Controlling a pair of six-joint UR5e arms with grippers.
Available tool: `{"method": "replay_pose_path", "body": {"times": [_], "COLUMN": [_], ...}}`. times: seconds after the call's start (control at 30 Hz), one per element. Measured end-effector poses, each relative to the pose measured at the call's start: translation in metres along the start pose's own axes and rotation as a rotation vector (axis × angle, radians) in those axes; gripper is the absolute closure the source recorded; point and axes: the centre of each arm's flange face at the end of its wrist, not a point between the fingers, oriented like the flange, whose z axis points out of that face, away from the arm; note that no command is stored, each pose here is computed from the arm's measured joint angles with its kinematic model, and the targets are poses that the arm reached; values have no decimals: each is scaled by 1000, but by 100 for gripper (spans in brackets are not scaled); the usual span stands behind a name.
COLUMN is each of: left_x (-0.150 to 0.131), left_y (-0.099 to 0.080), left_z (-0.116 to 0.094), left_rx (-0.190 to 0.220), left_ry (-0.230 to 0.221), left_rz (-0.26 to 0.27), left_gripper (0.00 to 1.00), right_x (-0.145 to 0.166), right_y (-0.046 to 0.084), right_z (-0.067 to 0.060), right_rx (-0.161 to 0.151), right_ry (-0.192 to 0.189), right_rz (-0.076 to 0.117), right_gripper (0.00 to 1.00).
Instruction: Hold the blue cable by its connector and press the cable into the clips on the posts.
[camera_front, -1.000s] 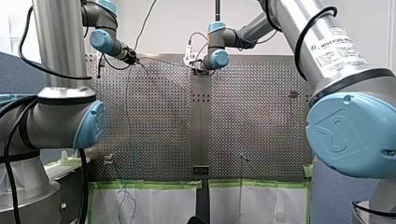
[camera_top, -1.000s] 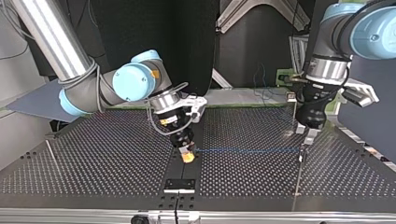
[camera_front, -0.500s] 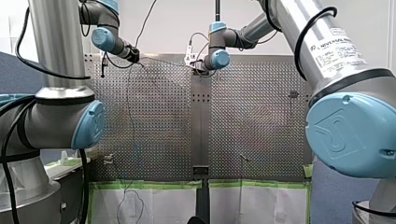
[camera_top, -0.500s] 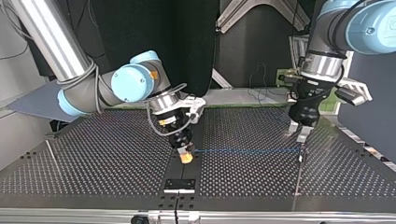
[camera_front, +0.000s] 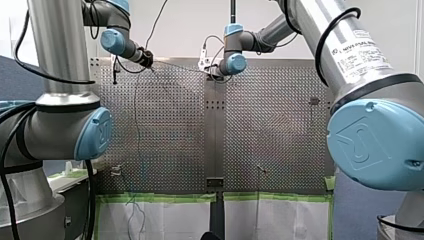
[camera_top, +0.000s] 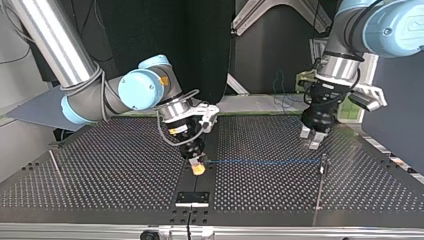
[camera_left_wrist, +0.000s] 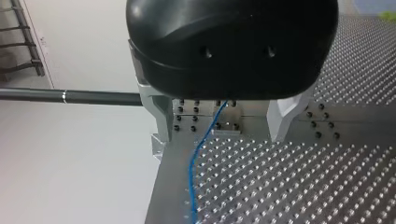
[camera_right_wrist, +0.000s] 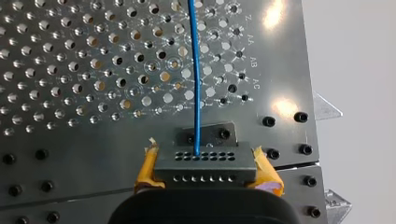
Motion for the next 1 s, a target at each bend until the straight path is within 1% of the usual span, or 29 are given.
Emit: {"method": "replay_pose_path", "body": {"times": [0.1,0.2,0.3,0.4,0.6,0.67,0.83,1.0], "left_x": [8,12,10,5,-11,-15,-25,-29], "left_y": [-3,-4,-3,-2,-5,-7,-14,-23], "left_z": [3,5,6,7,8,10,18,28], "left_rx": [4,-3,-24,-44,-60,-59,-39,-17], "left_ry": [27,41,38,31,8,-1,-26,-33], "left_rz": [-17,-31,-44,-45,-41,-42,-52,-58], "left_gripper": [0,0,0,0,0,0,0,0], "right_x": [0,0,0,0,-1,-2,-2,-2], "right_y": [0,0,0,0,-5,-6,-6,-6], "right_z": [0,0,0,0,-1,-1,-1,-1], "right_rx": [0,0,0,1,7,8,8,8], "right_ry": [0,0,0,-1,-6,-7,-7,-6], "right_rz": [0,0,1,1,1,1,0,0], "right_gripper": [100,100,100,100,100,100,100,100]}}
